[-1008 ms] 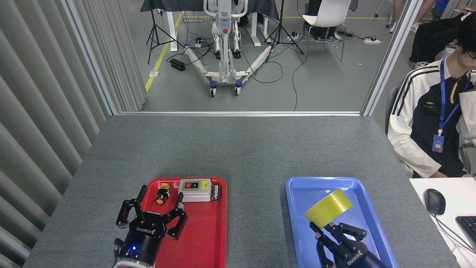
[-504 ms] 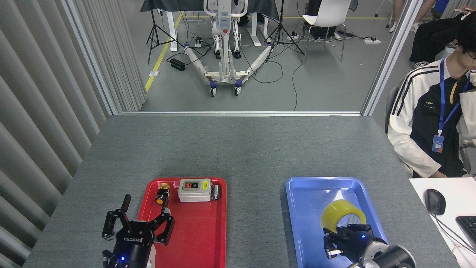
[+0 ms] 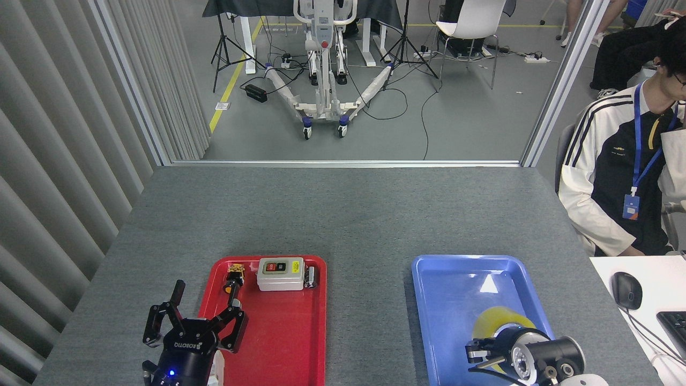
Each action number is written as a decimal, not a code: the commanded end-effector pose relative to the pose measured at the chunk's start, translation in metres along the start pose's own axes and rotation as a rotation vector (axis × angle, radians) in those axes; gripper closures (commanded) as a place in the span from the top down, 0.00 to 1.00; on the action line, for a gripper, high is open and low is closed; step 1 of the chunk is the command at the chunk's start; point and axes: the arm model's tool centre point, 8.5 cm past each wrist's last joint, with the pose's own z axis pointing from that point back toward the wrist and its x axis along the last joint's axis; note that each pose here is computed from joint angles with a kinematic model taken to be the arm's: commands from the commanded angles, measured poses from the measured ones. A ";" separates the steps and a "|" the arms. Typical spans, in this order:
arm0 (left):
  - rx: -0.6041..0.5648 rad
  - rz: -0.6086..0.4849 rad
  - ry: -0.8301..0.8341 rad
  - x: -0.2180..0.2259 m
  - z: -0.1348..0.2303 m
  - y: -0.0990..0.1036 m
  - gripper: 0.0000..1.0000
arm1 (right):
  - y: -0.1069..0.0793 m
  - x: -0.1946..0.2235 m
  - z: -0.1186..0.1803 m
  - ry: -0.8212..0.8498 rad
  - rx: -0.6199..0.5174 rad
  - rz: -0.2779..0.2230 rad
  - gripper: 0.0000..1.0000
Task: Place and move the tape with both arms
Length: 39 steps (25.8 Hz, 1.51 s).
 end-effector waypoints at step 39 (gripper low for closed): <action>-0.022 0.011 0.017 -0.003 -0.001 -0.007 1.00 | 0.014 -0.029 0.028 0.135 -1.050 -0.111 1.00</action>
